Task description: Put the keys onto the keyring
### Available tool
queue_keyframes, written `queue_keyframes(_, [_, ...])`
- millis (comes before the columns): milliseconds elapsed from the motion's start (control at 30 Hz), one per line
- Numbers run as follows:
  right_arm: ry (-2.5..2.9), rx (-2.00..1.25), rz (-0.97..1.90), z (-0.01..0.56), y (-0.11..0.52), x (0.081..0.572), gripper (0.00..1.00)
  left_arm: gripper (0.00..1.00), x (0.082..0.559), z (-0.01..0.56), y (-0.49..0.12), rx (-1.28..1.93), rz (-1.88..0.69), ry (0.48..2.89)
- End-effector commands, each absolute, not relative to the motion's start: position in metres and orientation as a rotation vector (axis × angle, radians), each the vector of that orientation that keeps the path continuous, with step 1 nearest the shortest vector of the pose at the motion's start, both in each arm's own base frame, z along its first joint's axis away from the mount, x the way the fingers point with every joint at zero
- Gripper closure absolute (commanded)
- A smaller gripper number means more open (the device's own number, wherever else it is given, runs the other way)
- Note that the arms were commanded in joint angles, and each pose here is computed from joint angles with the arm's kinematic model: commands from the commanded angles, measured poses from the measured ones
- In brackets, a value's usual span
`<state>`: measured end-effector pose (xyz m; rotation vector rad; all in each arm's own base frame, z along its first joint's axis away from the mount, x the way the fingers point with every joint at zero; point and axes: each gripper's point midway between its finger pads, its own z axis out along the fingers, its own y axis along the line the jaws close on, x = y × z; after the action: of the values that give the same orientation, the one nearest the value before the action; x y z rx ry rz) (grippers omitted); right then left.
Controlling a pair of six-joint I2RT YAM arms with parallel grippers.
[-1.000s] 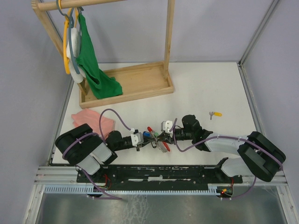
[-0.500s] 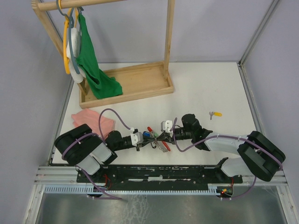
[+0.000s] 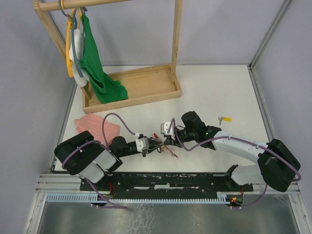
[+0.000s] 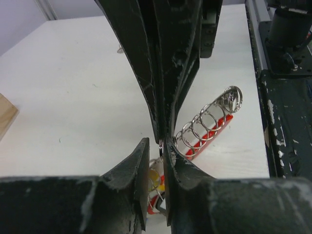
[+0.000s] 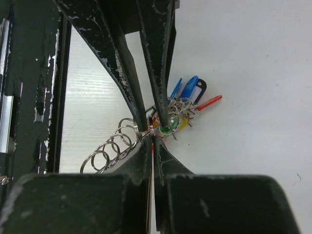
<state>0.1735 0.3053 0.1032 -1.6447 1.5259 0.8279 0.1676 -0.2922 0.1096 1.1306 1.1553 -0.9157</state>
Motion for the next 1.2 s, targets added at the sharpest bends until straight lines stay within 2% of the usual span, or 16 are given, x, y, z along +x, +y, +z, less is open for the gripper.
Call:
queue_keyframes(0, [1.568, -1.739, 0.724, 0.110, 0.300, 0.174, 0.99, 0.76, 0.176, 0.130, -0.299, 1.113, -0.906, 1.133])
queue_keyframes(567, [1.527, -1.801, 0.671, 0.120, 0.312, 0.176, 0.99, 0.75, 0.167, 0.116, -0.306, 1.188, -0.983, 1.188])
queue_keyframes(1167, [1.535, -1.792, 0.643, 0.115, 0.310, 0.181, 0.99, 0.73, 0.167, 0.119, -0.298, 1.113, -0.995, 1.259])
